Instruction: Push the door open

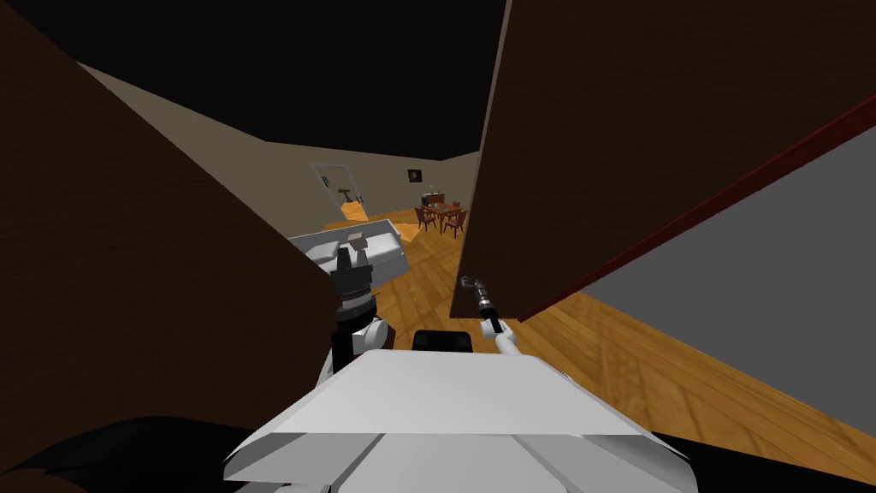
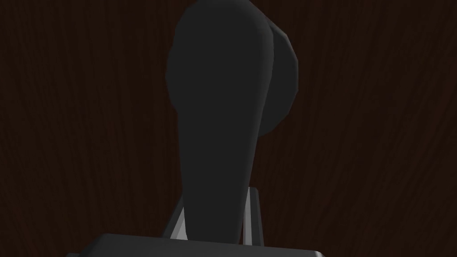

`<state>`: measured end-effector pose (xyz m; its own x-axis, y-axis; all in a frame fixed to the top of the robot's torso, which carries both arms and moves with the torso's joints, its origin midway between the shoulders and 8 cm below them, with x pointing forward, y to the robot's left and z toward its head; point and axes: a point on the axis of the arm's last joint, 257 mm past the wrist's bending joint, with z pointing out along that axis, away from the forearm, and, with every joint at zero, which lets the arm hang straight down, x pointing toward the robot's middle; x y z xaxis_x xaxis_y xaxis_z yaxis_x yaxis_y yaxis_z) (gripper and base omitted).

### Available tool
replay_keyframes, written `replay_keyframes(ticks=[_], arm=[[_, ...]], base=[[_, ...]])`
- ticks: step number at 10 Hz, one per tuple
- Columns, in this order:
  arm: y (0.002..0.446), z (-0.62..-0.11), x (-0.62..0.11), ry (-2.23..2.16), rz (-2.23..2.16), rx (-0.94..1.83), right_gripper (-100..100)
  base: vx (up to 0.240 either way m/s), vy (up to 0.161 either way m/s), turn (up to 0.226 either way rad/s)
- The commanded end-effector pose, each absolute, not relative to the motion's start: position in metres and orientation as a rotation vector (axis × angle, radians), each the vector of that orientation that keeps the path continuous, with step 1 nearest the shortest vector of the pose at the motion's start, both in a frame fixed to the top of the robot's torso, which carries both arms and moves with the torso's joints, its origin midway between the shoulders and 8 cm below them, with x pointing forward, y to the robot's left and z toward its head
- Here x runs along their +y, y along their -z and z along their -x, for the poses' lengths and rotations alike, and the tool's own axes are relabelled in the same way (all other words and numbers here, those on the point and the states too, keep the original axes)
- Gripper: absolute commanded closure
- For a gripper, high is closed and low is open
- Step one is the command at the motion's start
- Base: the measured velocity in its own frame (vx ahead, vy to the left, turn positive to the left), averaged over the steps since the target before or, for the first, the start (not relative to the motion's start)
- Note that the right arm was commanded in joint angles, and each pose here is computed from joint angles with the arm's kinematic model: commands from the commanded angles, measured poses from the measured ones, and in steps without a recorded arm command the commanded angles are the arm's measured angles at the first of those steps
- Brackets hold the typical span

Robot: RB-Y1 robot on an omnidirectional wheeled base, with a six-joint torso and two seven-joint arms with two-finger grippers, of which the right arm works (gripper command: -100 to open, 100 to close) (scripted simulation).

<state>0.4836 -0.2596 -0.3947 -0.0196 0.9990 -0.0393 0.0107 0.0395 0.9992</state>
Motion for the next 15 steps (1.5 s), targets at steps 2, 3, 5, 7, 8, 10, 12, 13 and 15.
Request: replay_keyframes(ticks=[2,3,5,7,8,10,12,13,15], arm=[[0.385,-0.49,-0.286,-1.143,-1.167,1.208,100],[0.384,-0.49,-0.29,-1.132,-1.17,1.199,100],[0.383,-0.49,-0.297,-1.112,-1.176,1.182,100],[0.383,-0.489,-0.303,-1.094,-1.186,1.163,100],[0.382,-0.489,-0.303,-1.094,-1.185,1.162,100],[0.383,-0.488,-0.307,-1.075,-1.202,1.14,100],[0.384,-0.487,-0.307,-1.065,-1.218,1.121,100],[0.384,-0.487,-0.307,-1.061,-1.226,1.112,100],[0.386,-0.485,-0.304,-1.056,-1.245,1.096,100]], base=[[0.243,0.027,-0.11],[0.229,0.028,-0.075],[0.186,0.038,-0.073],[0.23,0.071,-0.134],[0.128,0.047,-0.056],[0.161,0.052,-0.097],[0.153,0.072,-0.103],[0.217,0.098,-0.152],[0.203,0.109,-0.103]])
